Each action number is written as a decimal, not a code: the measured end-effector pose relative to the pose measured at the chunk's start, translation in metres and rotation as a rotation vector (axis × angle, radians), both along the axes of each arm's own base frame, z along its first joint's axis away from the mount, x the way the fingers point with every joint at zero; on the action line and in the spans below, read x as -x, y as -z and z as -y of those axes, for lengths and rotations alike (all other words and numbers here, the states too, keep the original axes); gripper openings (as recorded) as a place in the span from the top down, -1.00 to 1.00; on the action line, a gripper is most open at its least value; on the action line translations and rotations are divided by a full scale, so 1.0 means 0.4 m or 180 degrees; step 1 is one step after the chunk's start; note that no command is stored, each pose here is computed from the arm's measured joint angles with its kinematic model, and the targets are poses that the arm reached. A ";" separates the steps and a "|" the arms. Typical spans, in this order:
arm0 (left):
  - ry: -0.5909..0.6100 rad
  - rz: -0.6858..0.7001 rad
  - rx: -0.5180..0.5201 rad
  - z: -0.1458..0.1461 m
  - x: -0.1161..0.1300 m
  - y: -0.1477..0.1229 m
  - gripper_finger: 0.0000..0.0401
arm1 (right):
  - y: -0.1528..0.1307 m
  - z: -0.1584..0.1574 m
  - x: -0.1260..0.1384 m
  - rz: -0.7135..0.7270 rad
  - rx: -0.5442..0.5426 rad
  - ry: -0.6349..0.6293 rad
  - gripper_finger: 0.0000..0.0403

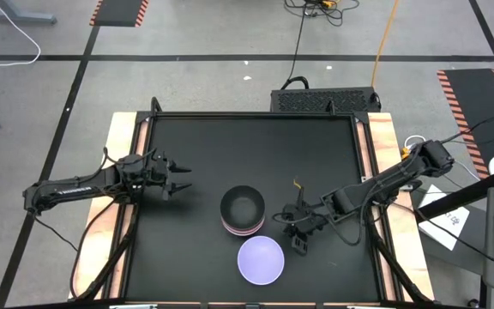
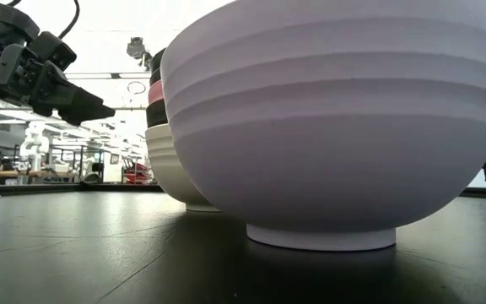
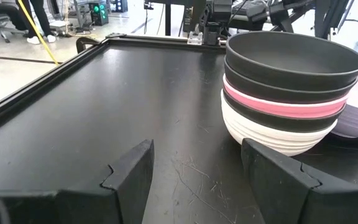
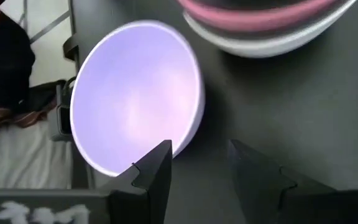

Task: Nest bowls inside each other
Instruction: Stack the purple bowl on top of the black bowl

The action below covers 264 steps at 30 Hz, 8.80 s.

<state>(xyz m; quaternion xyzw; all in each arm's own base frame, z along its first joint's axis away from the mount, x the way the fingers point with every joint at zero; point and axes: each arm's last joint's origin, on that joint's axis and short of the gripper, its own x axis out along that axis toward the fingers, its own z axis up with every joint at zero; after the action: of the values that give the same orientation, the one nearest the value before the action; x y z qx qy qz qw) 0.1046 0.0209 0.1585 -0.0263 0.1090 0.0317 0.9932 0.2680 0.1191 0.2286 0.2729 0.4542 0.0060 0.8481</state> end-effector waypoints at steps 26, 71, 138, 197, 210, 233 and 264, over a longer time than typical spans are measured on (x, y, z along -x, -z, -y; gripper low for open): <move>0.0021 -0.0009 -0.0080 0.000 0.000 0.000 -0.23 | 0.080 -0.022 -0.039 -0.0482 -0.0507 0.0004 0.28; 0.0140 -0.0046 -0.0203 0.002 0.001 0.003 -0.23 | 0.097 0.004 -0.147 -0.0545 -0.0855 -0.0016 0.28; 0.0132 -0.0057 -0.0188 0.002 0.001 0.004 -0.23 | -0.295 0.298 0.014 0.1096 0.0515 -0.0205 0.99; 0.0060 -0.0140 -0.0187 0.000 -0.002 0.009 -0.23 | -0.130 0.438 -0.362 -0.0804 0.0485 -0.0936 0.98; 0.0062 -0.0152 -0.0185 0.000 -0.002 0.009 -0.23 | -0.136 0.428 -0.379 -0.0553 0.0467 -0.1000 0.98; 0.0058 -0.0165 -0.0181 -0.001 -0.003 0.011 -0.23 | -0.050 0.398 -0.406 -0.0913 0.0507 -0.1226 0.98; 0.0044 -0.0164 -0.0128 -0.001 -0.003 0.011 -0.23 | -0.096 0.320 -0.395 -0.0854 0.0732 -0.1118 0.98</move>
<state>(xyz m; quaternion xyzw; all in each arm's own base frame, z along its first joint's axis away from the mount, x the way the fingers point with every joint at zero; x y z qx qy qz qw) 0.1058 0.0211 0.1542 -0.0047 0.1340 0.0277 0.9906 0.4261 -0.0091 0.2672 0.0899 0.6008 0.0653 0.7916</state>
